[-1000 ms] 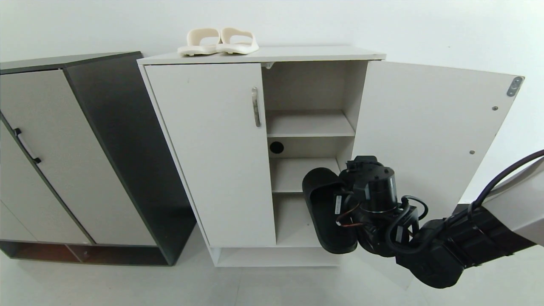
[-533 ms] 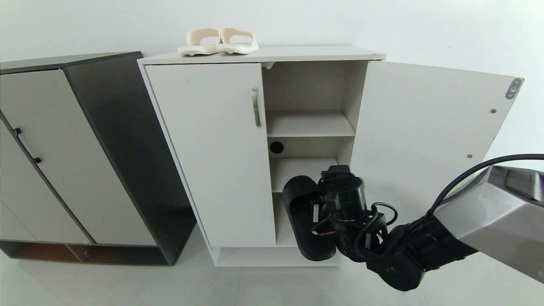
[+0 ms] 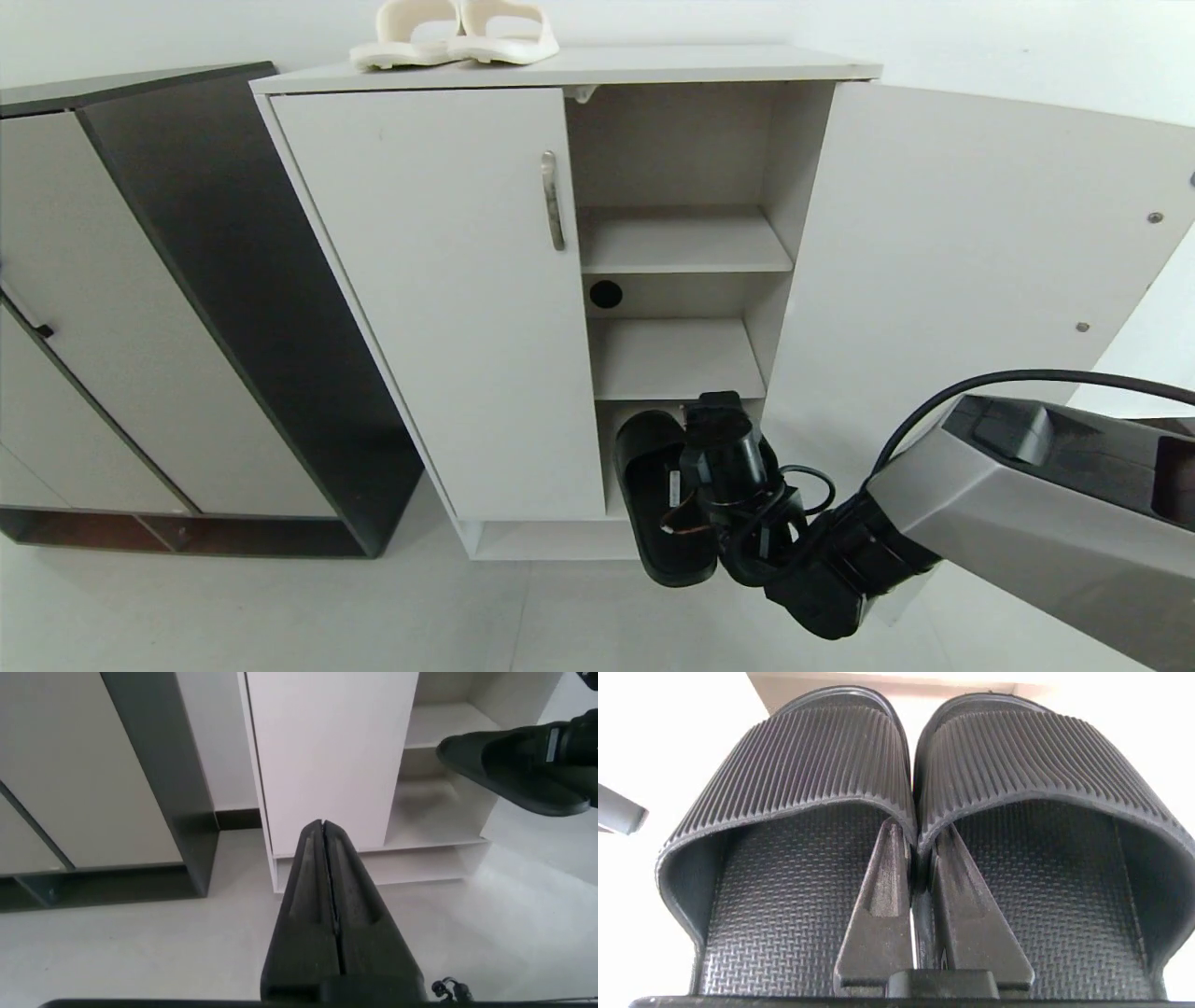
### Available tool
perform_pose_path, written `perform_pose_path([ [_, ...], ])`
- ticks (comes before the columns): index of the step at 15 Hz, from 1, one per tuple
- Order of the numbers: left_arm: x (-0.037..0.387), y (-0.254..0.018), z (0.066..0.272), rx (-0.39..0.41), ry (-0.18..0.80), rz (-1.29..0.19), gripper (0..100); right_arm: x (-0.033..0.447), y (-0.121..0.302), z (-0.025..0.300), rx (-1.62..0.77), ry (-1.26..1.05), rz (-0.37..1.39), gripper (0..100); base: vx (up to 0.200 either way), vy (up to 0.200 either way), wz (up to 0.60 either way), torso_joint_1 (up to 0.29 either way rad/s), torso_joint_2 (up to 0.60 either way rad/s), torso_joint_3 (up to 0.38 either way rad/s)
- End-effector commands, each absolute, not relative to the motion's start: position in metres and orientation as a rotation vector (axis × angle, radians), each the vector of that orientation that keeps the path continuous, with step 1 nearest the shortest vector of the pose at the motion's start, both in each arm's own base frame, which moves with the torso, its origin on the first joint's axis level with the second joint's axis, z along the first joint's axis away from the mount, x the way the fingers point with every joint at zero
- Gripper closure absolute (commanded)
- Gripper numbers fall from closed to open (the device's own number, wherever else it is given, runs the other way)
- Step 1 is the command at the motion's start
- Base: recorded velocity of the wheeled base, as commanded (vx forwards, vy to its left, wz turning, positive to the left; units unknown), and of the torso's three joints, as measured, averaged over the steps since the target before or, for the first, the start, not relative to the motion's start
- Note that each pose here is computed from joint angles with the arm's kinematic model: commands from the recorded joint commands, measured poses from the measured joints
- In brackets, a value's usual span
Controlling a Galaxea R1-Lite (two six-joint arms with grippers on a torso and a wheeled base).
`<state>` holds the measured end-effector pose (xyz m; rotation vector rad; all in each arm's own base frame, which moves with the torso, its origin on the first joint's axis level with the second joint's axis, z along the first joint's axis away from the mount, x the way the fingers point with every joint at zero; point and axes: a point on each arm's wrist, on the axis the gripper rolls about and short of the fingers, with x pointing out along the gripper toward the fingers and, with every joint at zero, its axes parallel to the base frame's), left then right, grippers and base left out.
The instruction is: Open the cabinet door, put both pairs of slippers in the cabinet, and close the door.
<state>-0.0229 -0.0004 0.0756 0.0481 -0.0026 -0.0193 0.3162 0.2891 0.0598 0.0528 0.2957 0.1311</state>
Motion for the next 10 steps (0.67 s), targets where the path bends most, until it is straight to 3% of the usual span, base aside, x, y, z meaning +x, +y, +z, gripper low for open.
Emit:
perform_pose_path([
  [1,-0.023,0.0,0.076,0.049,-0.002,-0.02,100,0.319,0.291,0.058,0.059,0.287,0.13,100,0.0,0.0,0.0,0.012,0.0,-0.188],
  [5,-0.023,0.0,0.076,0.051,-0.002,-0.02,100,0.314,0.295,0.076,0.08,0.179,0.069,100,0.0,0.0,0.0,0.005,0.0,-0.184],
  [10,-0.023,0.0,0.076,0.051,-0.002,-0.02,100,0.31,0.293,0.077,0.046,0.09,0.074,100,0.0,0.0,0.0,0.0,0.0,-0.017],
])
